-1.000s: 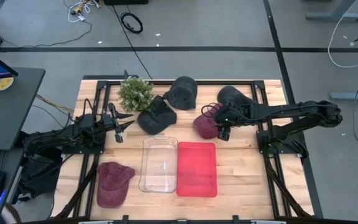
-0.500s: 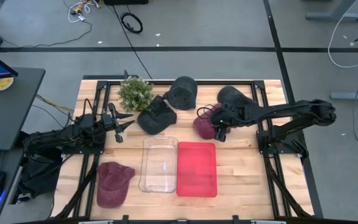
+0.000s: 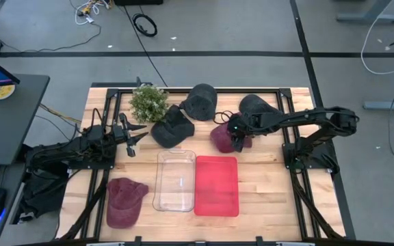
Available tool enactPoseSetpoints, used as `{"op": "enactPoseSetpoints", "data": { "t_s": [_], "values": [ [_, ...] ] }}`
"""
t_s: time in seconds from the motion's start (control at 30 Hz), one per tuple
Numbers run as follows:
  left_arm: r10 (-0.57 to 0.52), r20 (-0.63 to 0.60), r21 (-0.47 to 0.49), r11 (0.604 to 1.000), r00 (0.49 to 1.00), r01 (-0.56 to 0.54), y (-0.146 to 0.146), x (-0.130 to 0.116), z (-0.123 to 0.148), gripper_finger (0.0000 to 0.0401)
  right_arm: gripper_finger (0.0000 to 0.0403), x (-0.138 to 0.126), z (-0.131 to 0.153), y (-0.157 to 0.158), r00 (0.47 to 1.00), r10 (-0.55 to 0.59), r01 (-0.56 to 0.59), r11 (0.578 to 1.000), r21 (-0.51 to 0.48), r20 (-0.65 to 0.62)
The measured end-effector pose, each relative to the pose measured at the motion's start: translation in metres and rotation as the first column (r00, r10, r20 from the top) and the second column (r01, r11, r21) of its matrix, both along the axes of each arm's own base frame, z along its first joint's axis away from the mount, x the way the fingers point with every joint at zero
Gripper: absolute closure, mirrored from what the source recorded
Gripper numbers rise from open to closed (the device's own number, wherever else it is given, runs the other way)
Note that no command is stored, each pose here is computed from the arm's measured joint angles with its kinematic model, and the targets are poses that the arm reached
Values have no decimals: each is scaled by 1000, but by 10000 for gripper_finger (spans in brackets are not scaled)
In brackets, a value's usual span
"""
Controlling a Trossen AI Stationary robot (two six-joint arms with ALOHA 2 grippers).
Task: Pick & Place hat
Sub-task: Put the top red cap into the red bin
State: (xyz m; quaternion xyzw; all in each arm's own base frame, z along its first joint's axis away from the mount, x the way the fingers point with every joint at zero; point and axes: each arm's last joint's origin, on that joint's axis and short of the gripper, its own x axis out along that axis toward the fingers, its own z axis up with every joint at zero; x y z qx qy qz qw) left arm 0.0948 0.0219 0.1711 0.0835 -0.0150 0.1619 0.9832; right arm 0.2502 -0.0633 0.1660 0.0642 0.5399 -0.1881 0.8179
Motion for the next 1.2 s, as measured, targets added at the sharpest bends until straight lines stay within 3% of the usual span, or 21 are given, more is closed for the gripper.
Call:
{"op": "enactPoseSetpoints", "data": {
  "t_s": [0.1,0.17,0.33,0.5,0.73,0.9,1.2],
  "values": [
    [0,0,0,1000,1000,0,0,0,0,268,214,0,-2,-2,1000,1,-1,1000,29,-3],
    [0,0,0,1000,1000,0,0,0,0,268,245,0,-2,-3,1000,-6,6,999,37,0],
    [0,0,0,1000,1000,0,0,0,0,268,382,-1,0,-2,999,36,-36,998,56,3],
    [0,0,0,1000,1000,0,0,0,0,268,396,-5,9,-1,999,33,-34,999,28,25],
    [0,0,0,1000,1000,0,0,0,0,268,400,-22,49,10,988,18,-1,994,-108,157],
    [0,0,0,1000,1000,0,0,0,0,268,401,-32,74,39,945,229,-188,965,-183,235],
    [0,0,0,1000,1000,0,0,0,0,268,402,-35,94,100,747,578,-489,812,-318,328]
  ]
}}
